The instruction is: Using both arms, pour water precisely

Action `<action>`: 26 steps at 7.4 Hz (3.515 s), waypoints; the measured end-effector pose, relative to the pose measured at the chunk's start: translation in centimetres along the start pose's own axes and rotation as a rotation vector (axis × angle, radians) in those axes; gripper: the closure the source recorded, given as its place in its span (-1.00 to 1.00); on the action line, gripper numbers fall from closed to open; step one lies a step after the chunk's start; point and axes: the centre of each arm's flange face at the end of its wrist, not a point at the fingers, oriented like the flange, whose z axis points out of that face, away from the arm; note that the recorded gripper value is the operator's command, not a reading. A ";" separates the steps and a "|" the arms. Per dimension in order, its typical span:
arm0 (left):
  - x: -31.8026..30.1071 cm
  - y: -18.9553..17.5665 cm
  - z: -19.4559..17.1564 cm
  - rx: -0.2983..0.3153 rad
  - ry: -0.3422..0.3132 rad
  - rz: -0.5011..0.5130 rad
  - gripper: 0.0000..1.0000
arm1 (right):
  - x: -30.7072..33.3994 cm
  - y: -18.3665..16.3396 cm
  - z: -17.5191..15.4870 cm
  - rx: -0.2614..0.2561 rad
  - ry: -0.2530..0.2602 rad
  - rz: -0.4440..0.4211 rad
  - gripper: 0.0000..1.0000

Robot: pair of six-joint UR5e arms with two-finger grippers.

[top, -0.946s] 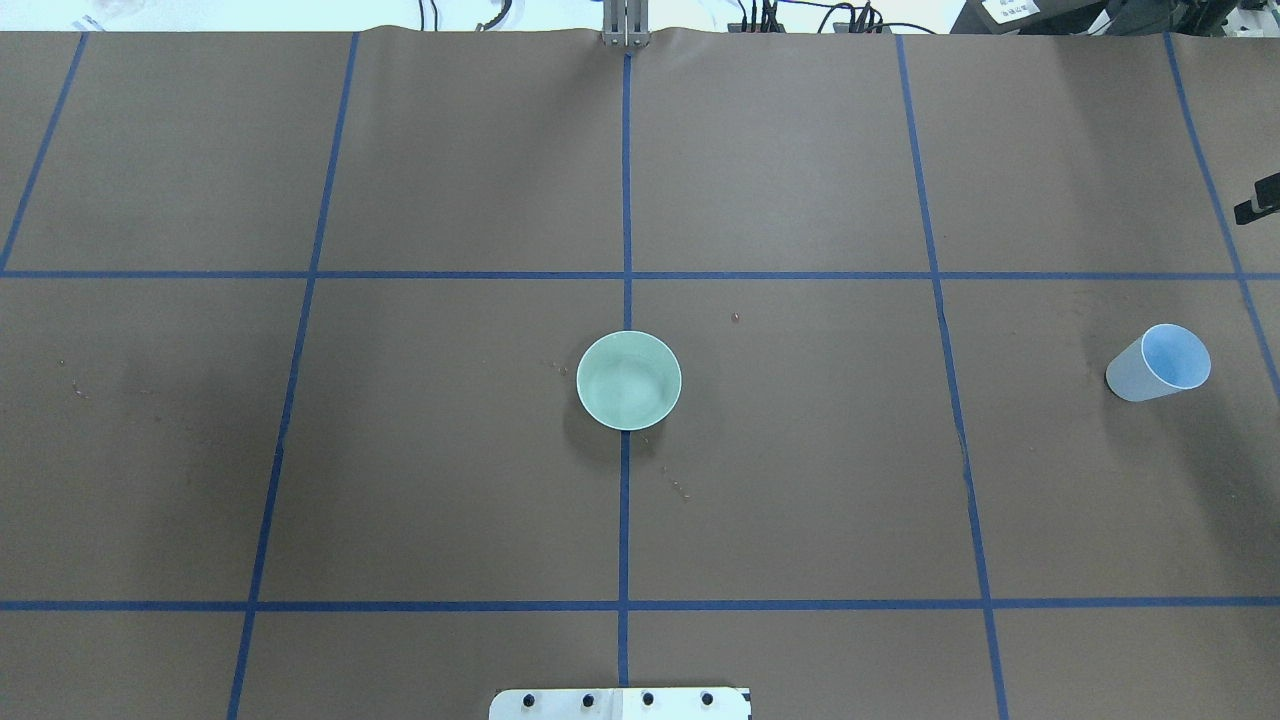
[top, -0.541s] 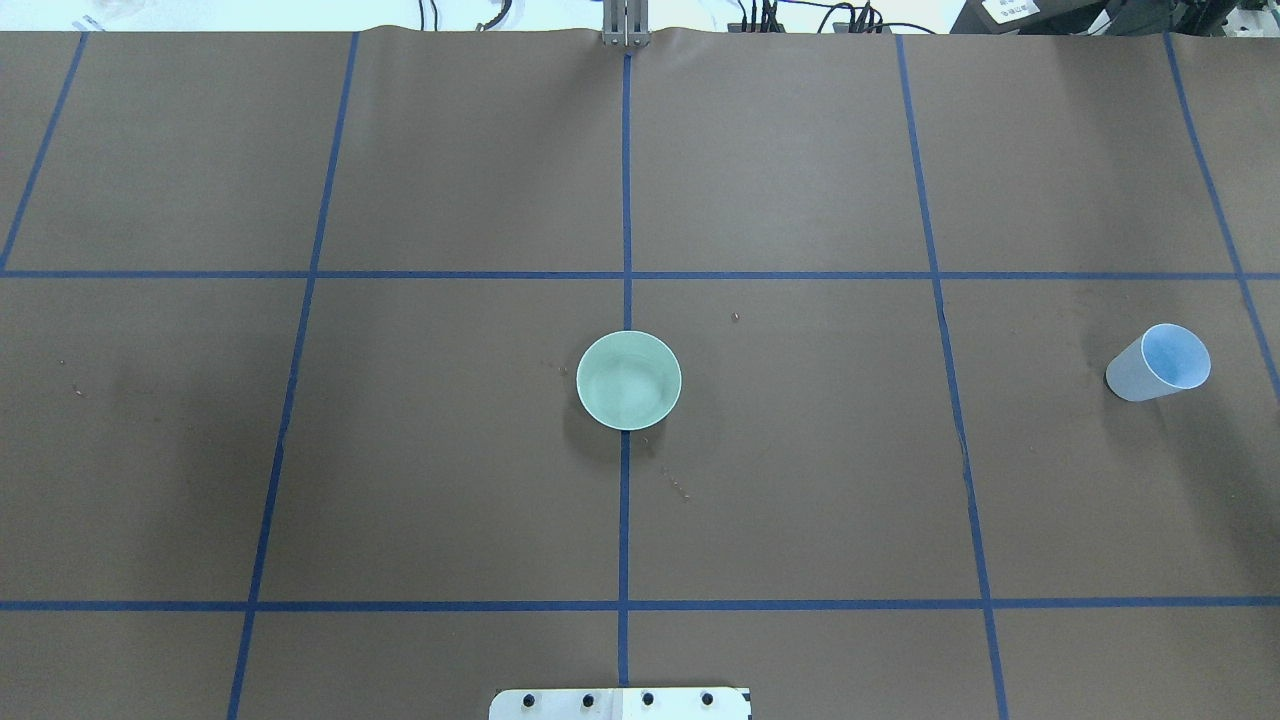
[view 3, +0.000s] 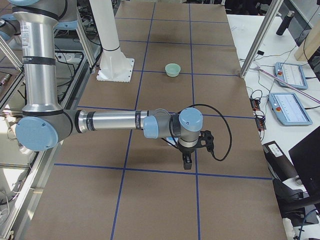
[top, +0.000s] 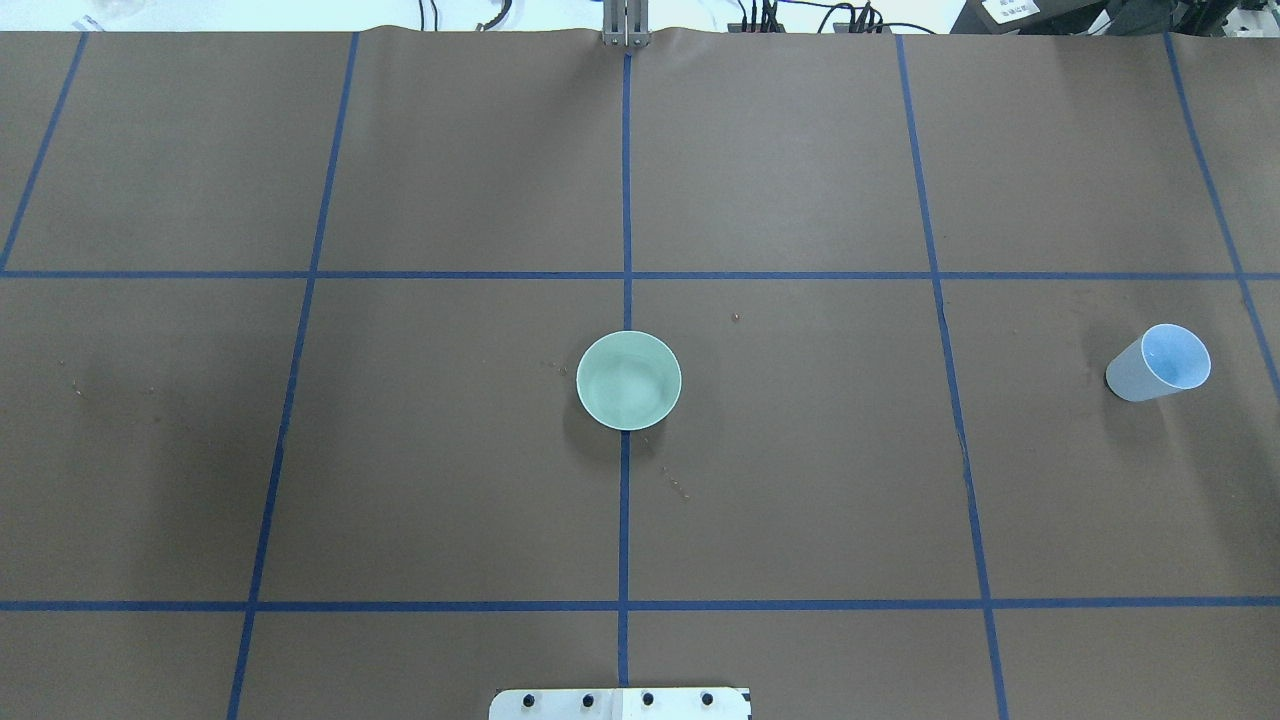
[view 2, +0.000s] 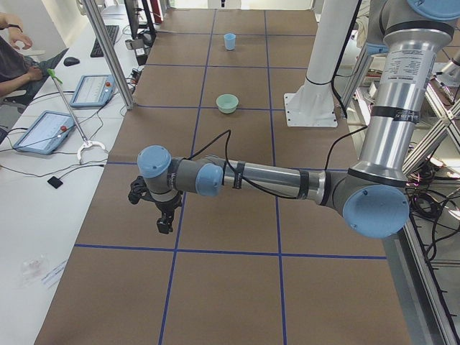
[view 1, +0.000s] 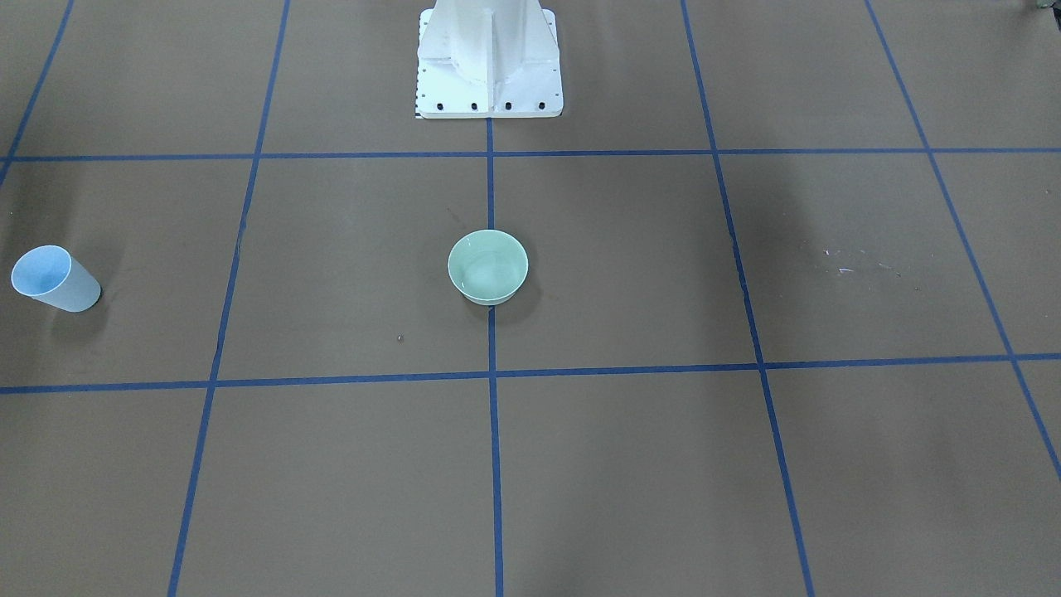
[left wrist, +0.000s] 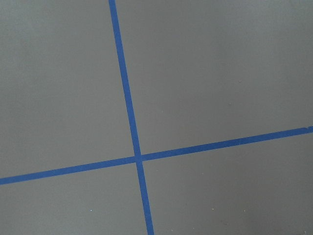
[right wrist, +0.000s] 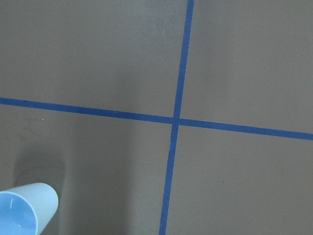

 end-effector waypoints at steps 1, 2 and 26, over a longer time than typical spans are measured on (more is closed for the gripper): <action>1.4 -0.5 -0.3 0.008 0.002 -0.037 -1.00 | 0.0 0.3 -0.3 0.005 -0.001 -0.001 -1.00; 4.5 -1.1 -0.5 0.017 0.008 -0.062 -1.00 | -0.1 0.6 -0.5 0.009 -0.004 -0.003 -1.00; 70.5 -1.4 15.0 -0.158 0.130 -0.228 0.09 | -1.1 2.5 -1.0 0.022 -0.043 -0.003 -1.00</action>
